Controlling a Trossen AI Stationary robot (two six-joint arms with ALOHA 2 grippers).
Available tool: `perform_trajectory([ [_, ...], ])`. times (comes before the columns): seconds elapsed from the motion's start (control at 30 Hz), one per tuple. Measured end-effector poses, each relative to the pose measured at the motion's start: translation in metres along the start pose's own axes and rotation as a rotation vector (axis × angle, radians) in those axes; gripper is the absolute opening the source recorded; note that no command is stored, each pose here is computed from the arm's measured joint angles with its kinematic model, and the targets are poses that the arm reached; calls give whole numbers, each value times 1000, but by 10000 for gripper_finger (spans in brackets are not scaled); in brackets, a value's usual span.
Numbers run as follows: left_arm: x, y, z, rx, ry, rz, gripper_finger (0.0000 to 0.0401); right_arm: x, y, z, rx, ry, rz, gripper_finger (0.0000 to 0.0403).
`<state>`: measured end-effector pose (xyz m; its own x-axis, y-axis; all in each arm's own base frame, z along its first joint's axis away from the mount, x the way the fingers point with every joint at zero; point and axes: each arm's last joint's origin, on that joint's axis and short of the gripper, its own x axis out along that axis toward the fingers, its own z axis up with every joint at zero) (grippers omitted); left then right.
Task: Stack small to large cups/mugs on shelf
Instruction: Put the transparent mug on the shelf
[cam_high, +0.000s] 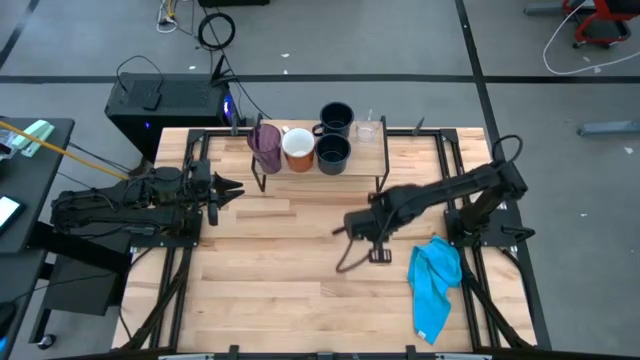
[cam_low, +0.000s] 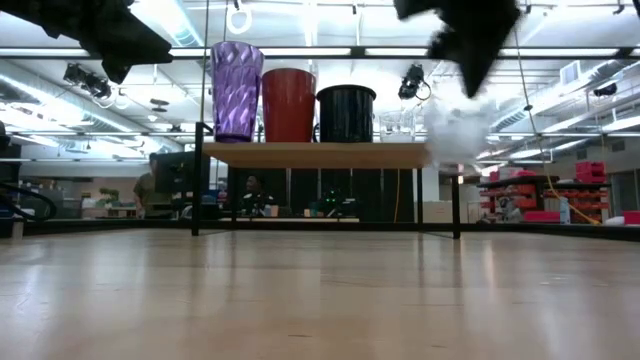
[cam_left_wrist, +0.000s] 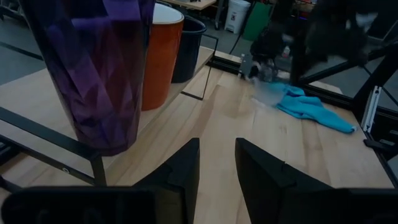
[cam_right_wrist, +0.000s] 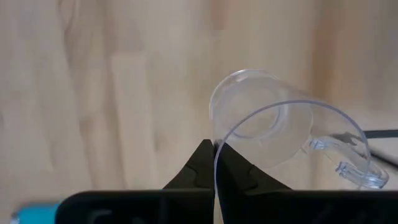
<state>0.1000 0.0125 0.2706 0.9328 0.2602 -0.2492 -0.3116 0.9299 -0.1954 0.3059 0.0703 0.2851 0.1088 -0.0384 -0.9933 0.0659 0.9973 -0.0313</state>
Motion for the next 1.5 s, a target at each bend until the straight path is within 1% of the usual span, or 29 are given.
perform_trajectory([
  [0.1, 0, 0, 0, 0, 0, 0, 110, -21, -14, 10, 35, -71, -32, 3],
  [0.2, 0, 0, 0, 1, 0, 0, 110, -38, -27, 17, 77, -124, -28, 3],
  [0.43, 0, 0, 0, 5, 0, 0, 110, -65, -66, 20, 190, -150, -86, 3],
  [0.53, 0, 0, 0, 5, 1, 0, 110, -72, -80, 21, 196, -164, -96, 3],
  [0.77, 0, 0, 0, 6, 0, 0, 110, -73, -106, 17, 201, -125, -118, 4],
  [1.0, 0, 0, 0, 7, 1, 0, 110, -72, -127, 16, 224, -118, -139, 4],
  [1.33, 0, 0, -1, 8, 6, 1, 110, -71, -148, 13, 278, -116, -161, 6],
  [1.5, 0, 0, -1, 7, 6, 2, 110, -64, -152, 13, 289, -103, -161, 6],
])
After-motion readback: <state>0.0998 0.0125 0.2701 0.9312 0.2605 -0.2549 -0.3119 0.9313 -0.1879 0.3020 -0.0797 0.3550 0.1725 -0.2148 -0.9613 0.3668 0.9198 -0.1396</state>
